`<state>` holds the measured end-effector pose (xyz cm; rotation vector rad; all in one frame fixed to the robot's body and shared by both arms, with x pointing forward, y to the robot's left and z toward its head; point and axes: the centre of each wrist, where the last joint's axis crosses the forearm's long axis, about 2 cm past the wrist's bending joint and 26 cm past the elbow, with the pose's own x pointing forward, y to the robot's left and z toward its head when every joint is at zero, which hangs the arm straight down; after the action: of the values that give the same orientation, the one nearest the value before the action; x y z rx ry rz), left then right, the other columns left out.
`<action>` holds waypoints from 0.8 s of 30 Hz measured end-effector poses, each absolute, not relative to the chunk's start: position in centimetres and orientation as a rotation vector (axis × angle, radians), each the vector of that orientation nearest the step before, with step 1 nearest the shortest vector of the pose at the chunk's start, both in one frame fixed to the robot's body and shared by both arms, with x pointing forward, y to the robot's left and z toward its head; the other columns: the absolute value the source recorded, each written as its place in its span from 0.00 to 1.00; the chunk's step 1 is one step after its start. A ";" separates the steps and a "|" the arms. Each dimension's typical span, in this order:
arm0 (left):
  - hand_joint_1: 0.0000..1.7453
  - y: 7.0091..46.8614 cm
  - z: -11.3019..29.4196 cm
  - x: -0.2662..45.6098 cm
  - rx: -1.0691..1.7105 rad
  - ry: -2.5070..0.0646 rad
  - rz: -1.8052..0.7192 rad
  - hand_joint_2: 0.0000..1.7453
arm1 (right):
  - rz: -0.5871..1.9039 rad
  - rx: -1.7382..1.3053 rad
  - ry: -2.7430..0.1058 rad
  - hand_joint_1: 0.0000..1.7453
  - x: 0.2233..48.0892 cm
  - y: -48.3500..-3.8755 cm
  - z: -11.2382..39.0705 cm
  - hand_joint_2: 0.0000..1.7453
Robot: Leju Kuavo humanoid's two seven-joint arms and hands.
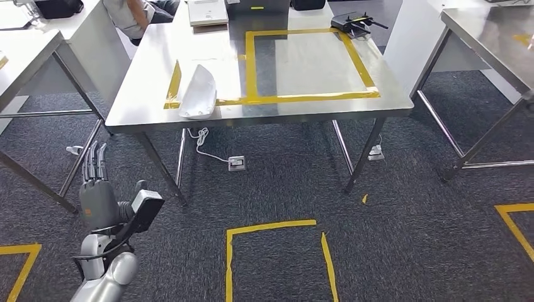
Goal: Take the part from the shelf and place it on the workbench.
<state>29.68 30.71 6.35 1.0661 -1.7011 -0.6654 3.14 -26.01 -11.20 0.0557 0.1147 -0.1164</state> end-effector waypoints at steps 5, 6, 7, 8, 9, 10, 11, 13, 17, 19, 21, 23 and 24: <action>0.00 33.0 -1.5 24.7 0.909 -1.219 -0.518 0.00 | -0.101 0.056 0.112 0.00 3.2 -26.2 -11.2 0.00; 0.00 33.5 -2.8 23.4 0.870 -1.099 -0.488 0.00 | -0.096 0.054 0.112 0.00 3.2 -26.3 -11.2 0.00; 0.00 33.8 -4.0 22.0 0.831 -0.983 -0.459 0.00 | -0.091 0.052 0.112 0.00 3.2 -26.4 -11.2 0.00; 0.00 34.1 -5.1 20.4 0.792 -0.872 -0.436 0.00 | -0.087 0.050 0.112 0.00 3.2 -26.4 -11.2 0.00; 0.00 34.3 -6.1 18.8 0.752 -0.764 -0.419 0.00 | -0.083 0.048 0.111 0.00 3.3 -26.5 -11.2 0.00; 0.00 34.5 -6.9 17.2 0.715 -0.667 -0.410 0.00 | -0.081 0.047 0.112 0.00 3.4 -26.6 -11.2 0.00; 0.00 34.5 -7.7 15.6 0.672 -0.556 -0.403 0.00 | -0.078 0.046 0.113 0.00 3.4 -26.6 -11.2 0.00; 0.00 34.4 -9.0 12.2 0.580 -0.318 -0.390 0.00 | -0.074 0.044 0.115 0.00 3.3 -26.7 -11.2 0.00; 0.00 33.9 -10.5 6.6 0.421 0.113 -0.295 0.00 | -0.057 0.048 0.113 0.00 3.4 -27.1 -11.2 0.00; 0.00 33.6 -10.8 5.3 0.388 0.211 -0.241 0.00 | -0.056 0.046 0.113 0.00 3.3 -27.3 -11.2 0.00; 0.00 33.3 -10.9 4.6 0.367 0.249 -0.202 0.00 | -0.056 0.043 0.113 0.00 3.3 -27.4 -11.2 0.00; 0.00 33.1 -11.0 4.2 0.356 0.249 -0.174 0.00 | -0.054 0.042 0.112 0.00 3.4 -27.4 -11.2 0.00; 0.00 33.0 -11.0 4.2 0.353 0.238 -0.163 0.00 | -0.051 0.042 0.112 0.00 3.4 -27.5 -11.2 0.00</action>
<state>4.21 33.01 -10.98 0.3535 0.2378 -0.1628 3.42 -27.45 -11.24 0.0415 0.1117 -0.0510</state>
